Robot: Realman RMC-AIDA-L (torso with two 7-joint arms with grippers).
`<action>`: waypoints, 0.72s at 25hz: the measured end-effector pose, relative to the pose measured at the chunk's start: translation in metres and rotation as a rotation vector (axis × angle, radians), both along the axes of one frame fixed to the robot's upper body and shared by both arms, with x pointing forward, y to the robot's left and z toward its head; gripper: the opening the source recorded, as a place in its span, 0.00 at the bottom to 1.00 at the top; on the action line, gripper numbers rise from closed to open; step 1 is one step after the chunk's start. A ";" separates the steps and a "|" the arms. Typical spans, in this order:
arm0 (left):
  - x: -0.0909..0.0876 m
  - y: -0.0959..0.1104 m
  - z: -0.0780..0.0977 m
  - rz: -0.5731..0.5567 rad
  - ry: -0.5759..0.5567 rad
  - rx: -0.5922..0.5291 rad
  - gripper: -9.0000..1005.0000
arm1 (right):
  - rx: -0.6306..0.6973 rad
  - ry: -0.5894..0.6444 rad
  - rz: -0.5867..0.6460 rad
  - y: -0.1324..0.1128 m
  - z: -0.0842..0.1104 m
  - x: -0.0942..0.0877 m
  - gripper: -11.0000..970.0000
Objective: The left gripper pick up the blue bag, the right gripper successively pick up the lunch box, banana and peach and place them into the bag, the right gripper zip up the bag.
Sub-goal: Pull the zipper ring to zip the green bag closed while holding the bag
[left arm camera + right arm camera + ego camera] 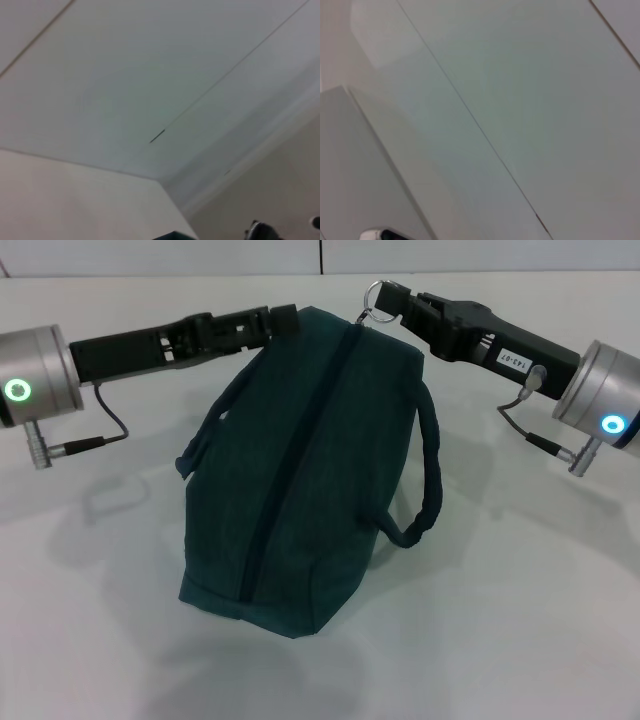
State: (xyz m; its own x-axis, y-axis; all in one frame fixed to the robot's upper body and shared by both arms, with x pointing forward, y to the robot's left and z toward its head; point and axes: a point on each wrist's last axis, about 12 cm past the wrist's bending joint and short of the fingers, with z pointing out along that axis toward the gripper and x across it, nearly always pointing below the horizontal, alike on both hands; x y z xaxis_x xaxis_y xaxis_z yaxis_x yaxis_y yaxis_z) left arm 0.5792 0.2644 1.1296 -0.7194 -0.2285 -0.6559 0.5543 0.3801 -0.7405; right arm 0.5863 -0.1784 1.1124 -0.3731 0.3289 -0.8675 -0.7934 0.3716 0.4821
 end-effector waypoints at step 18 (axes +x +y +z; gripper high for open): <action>0.006 -0.015 -0.002 -0.058 0.002 0.091 0.76 | 0.004 -0.016 -0.007 -0.001 0.002 0.002 0.02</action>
